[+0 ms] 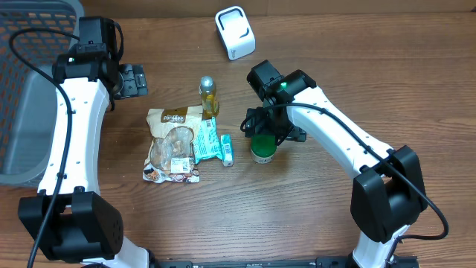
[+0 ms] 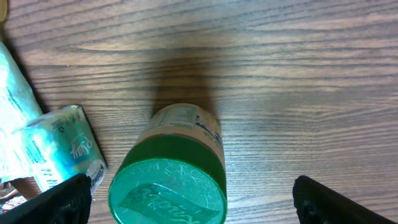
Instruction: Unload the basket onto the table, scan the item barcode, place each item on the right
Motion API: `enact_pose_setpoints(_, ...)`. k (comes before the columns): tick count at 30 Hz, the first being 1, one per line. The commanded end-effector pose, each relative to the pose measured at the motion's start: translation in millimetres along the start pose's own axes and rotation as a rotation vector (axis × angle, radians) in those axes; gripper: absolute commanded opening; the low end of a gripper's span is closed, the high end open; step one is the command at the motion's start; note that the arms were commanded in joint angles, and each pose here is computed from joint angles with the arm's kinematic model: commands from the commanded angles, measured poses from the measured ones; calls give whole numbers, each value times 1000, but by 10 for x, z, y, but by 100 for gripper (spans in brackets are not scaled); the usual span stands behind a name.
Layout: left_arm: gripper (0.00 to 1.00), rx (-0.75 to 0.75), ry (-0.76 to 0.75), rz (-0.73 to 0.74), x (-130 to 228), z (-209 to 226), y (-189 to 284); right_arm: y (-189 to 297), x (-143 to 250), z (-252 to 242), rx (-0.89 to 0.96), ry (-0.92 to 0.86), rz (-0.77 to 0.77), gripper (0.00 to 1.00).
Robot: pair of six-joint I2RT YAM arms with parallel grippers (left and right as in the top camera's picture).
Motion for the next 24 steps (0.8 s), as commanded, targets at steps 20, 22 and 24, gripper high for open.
enact_pose_setpoints(20,100,1,2,-33,-54,51,93,185,-57,35,-51,-11,-66,100)
enact_pose_setpoints(22,99,1,2,-33,-54,51,93,185,-57,35,-52,-11,-66,100)
enact_pose_setpoints(24,100,1,2,-33,-54,51,93,185,-57,35,-51,-11,-66,100)
Point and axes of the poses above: each gripper's point midway between its finger pads, its own y axis back along the fingers, its own z axis along the line the jaws close on, x = y × z, the point moved 10 cm from there along y, back along the fingers, and after that the axes turned 1 degree about -y, right-handed, at the moved point
